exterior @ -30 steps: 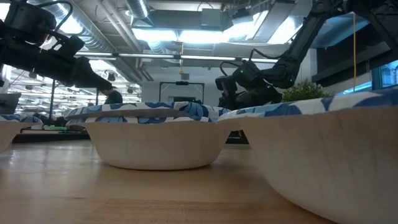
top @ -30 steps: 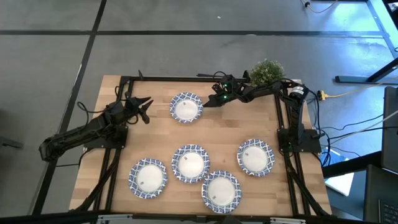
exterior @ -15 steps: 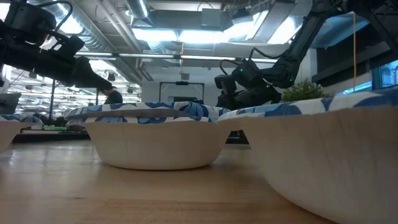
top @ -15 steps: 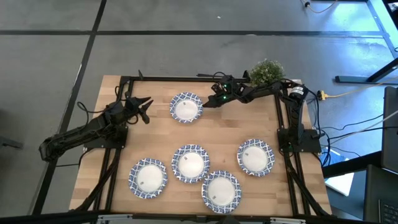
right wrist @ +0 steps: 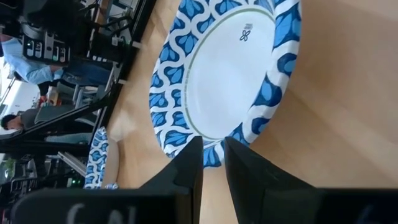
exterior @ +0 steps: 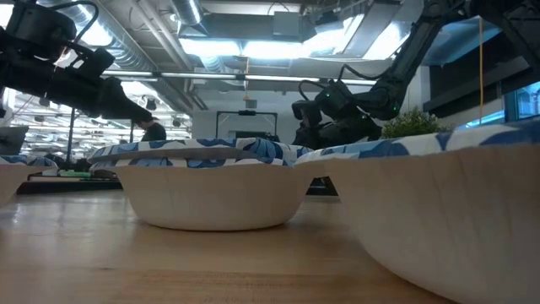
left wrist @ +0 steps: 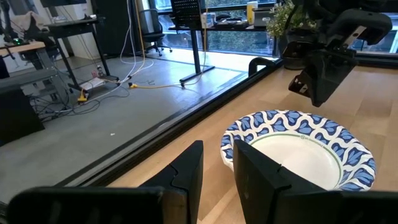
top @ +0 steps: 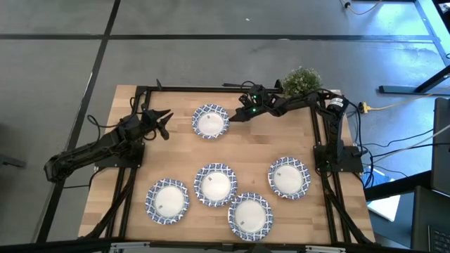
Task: Nest bowls inside each other
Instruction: Stack the bowl on top of the other blue bowls
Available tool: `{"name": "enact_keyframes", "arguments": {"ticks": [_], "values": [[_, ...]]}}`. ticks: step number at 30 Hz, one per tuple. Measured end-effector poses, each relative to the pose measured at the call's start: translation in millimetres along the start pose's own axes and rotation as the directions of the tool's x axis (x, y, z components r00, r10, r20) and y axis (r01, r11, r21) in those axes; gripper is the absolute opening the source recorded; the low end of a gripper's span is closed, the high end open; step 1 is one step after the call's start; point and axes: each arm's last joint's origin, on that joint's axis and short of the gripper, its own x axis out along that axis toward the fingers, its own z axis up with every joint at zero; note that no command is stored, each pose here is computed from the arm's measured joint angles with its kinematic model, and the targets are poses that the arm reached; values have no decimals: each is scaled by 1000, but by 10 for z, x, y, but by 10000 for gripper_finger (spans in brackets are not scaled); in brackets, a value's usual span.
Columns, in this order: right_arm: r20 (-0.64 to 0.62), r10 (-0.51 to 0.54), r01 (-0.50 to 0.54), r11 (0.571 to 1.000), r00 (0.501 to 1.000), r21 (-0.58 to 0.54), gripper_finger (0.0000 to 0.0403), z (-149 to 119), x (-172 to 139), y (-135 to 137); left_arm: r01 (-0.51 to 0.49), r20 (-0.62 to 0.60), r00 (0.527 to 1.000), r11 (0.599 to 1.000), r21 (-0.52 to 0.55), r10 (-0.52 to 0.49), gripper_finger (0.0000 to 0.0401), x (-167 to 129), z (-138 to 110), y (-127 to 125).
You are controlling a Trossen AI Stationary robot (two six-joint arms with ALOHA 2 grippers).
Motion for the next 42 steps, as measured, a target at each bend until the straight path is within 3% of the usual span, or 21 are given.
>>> {"name": "enact_keyframes", "arguments": {"ticks": [12, 23, 28, 42], "values": [[-9, 10, -10, 1000, 1000, -9, 76, -5, 4, 6, 0, 0, 1000, 1000, 0, 0, 82, 0, -1, 0], [-1, 3, -3, 1000, 1000, 0, 177, -2, 3, 4, 0, 0, 1000, 1000, 0, 0, 82, 0, 0, 0], [38, -42, 40, 998, 998, 46, 181, 10, 1, -10, 0, 0, 1000, 1000, 0, 0, 82, 0, -1, 0], [33, -43, 42, 998, 999, 40, 181, -18, 35, 20, 0, 0, 1000, 1000, 0, 0, 82, 0, 0, 0]]}}
